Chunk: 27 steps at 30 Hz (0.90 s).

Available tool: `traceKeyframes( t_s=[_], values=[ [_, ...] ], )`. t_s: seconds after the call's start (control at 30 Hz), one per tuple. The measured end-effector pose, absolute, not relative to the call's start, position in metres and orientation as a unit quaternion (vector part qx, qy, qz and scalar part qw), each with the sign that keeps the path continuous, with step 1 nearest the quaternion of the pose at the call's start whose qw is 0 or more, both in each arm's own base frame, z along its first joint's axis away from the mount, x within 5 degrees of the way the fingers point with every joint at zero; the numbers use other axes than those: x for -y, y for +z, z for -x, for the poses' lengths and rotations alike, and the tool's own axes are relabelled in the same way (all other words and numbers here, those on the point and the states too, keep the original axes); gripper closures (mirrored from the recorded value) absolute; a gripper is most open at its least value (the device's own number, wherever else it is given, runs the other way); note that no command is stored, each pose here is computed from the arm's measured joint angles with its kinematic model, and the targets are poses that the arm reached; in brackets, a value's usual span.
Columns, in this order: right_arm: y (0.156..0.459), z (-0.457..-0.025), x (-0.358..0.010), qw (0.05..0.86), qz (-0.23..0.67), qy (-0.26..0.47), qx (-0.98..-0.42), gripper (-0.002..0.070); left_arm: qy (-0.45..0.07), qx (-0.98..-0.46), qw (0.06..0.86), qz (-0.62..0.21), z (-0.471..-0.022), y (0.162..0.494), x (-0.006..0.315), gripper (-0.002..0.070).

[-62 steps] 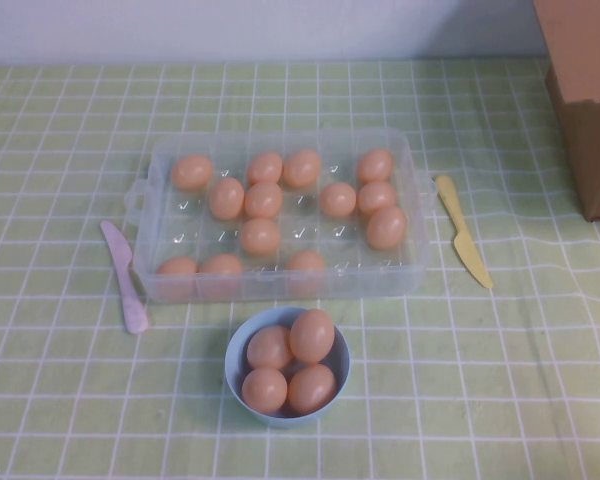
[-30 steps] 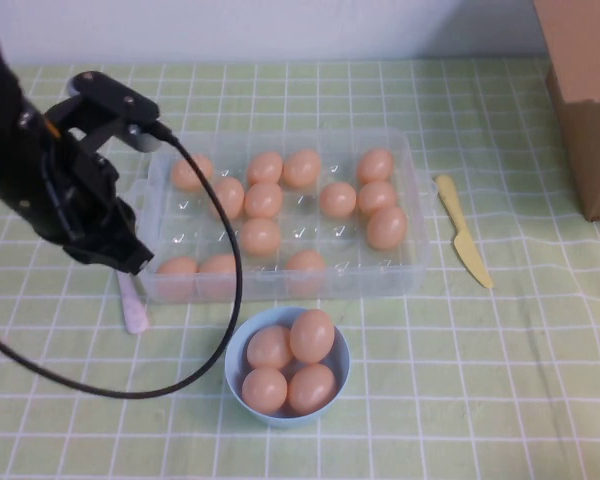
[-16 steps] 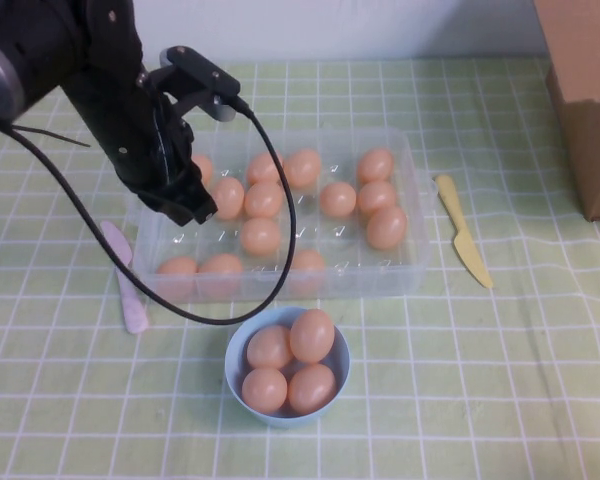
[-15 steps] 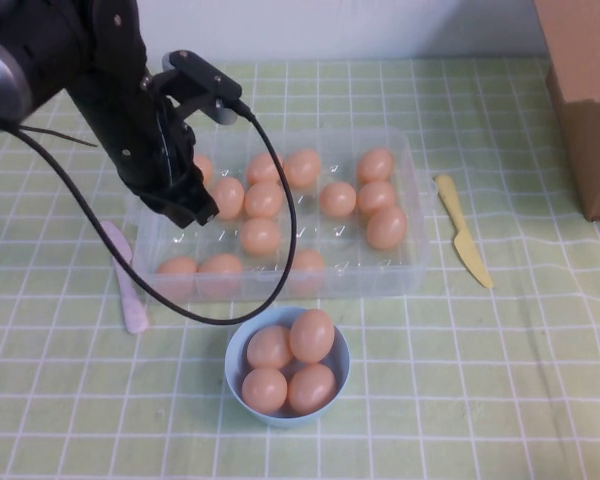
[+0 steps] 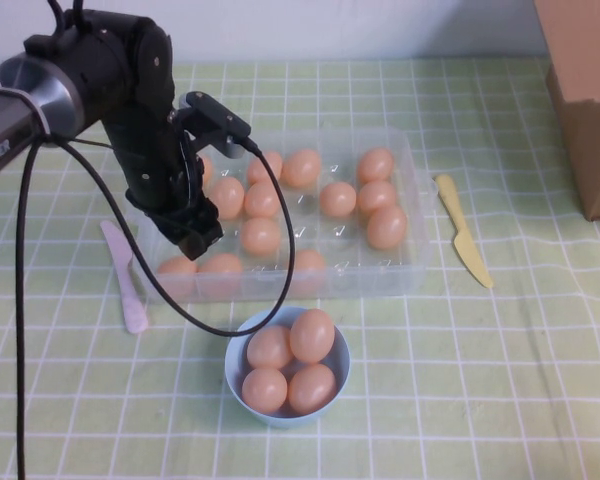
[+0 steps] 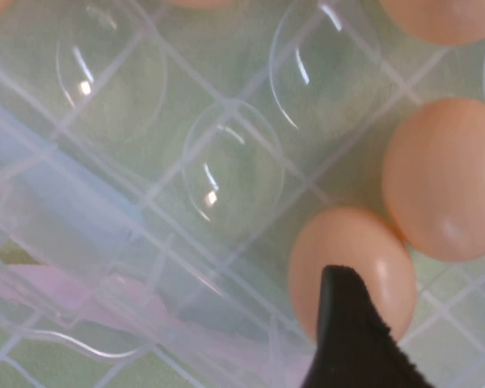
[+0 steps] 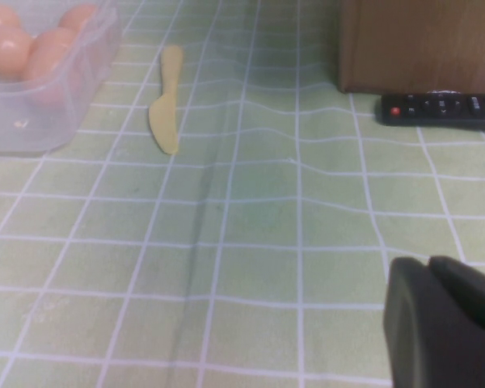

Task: Take an egg out of the egg box
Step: Pick up the egg from the plastic box

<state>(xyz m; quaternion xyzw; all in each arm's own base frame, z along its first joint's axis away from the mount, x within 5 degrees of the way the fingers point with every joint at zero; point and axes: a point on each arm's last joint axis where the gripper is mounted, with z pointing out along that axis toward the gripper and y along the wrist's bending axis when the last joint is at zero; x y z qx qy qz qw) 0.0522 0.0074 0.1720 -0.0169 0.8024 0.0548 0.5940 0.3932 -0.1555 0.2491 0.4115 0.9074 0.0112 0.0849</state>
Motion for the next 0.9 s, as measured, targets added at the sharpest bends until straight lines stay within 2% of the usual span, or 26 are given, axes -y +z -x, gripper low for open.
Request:
traceKeyframes(
  t_s=[0.13, 0.4, 0.63, 0.9],
  values=[
    [0.172, -0.052, -0.007, 0.594, 0.017, 0.055, -0.802, 0.0694, 0.018, -0.898, 0.084, -0.432, -0.393, 0.249, 0.155, 0.033],
    [0.172, -0.052, -0.007, 0.594, 0.017, 0.055, -0.802, 0.0694, 0.039, -0.884, 0.081, -0.459, -0.395, 0.248, 0.153, 0.0324],
    [0.172, -0.052, -0.007, 0.594, 0.017, 0.055, -0.802, 0.0694, 0.039, -0.883, 0.06, -0.463, -0.4, 0.229, 0.157, 0.0324],
    [0.172, -0.052, -0.007, 0.594, 0.017, 0.055, -0.802, 0.0694, 0.036, -0.905, 0.056, -0.42, -0.402, 0.223, 0.158, 0.0324]
  ],
)
